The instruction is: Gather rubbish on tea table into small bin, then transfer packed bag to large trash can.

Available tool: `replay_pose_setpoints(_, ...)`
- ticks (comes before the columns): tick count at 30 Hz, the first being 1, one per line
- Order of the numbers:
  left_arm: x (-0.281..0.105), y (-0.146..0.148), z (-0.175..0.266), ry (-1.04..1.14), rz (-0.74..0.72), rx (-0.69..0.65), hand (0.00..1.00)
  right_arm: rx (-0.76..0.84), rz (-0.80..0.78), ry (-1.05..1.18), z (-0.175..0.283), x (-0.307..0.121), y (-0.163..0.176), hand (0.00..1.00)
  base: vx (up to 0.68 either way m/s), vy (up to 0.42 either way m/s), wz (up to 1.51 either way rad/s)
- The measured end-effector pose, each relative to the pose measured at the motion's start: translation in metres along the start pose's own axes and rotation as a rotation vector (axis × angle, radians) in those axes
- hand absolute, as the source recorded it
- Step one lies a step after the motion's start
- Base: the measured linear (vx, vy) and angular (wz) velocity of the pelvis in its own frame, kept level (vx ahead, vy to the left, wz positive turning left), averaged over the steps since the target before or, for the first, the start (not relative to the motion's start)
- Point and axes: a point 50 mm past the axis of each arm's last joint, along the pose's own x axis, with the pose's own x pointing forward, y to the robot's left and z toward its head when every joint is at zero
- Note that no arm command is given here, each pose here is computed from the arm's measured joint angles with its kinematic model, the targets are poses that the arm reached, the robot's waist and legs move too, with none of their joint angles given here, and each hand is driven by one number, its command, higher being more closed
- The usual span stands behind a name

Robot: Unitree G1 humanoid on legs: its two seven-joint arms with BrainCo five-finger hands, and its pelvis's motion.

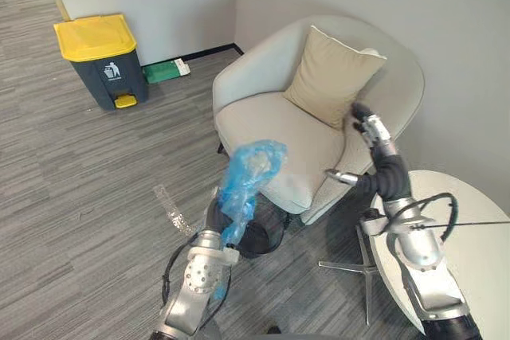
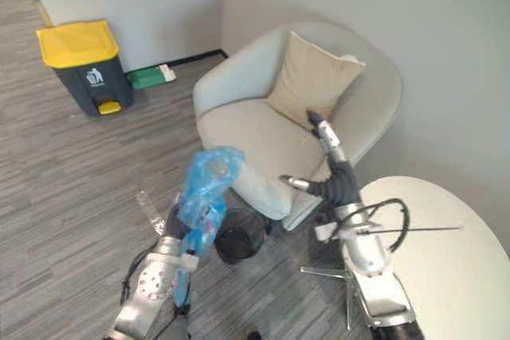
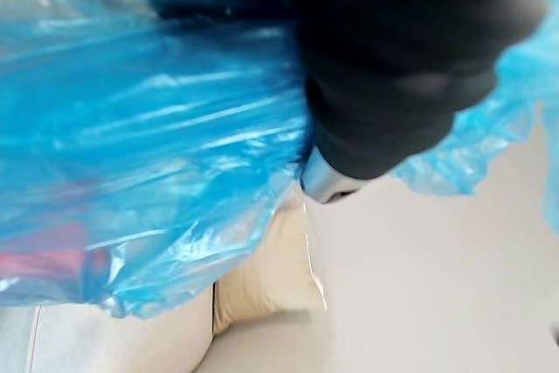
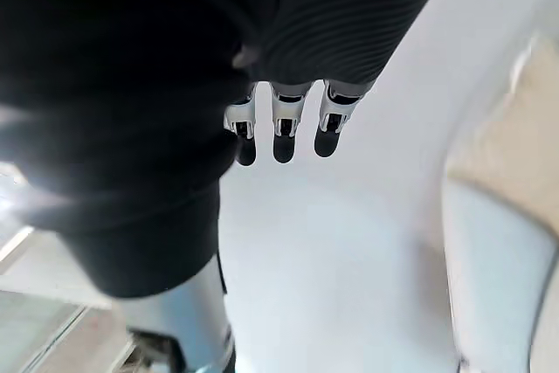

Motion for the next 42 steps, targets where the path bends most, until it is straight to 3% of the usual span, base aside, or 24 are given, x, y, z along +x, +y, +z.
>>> replay_pose_setpoints(4,-0.002,0.010,-0.006,0.044,0.069,-0.063,1.00,0.114,-0.210,0.116,-0.020,-0.015,0.002,0.00,0.00,0.000,0.00)
replay_pose_setpoints(8,-0.010,0.012,-0.020,0.121,0.084,-0.098,1.00,0.171,-0.295,0.378,-0.060,-0.048,0.013,0.00,0.00,0.000,0.00)
replay_pose_setpoints(15,-0.028,0.011,-0.055,0.299,0.062,-0.138,1.00,0.166,-0.366,0.738,-0.111,-0.105,0.018,0.00,0.00,-0.001,-0.01)
replay_pose_setpoints(24,-0.060,0.015,-0.110,0.576,0.023,-0.126,1.00,0.174,-0.348,1.180,-0.158,-0.183,0.041,0.00,0.02,-0.008,0.00)
replay_pose_setpoints(32,-0.095,0.024,-0.149,0.822,0.075,-0.132,1.00,0.202,-0.357,1.345,-0.168,-0.213,0.048,0.00,0.00,-0.005,-0.04)
replay_pose_setpoints(42,-0.113,0.021,-0.164,0.941,0.071,-0.125,1.00,0.248,-0.364,1.409,-0.171,-0.221,0.059,0.00,0.01,0.000,0.00)
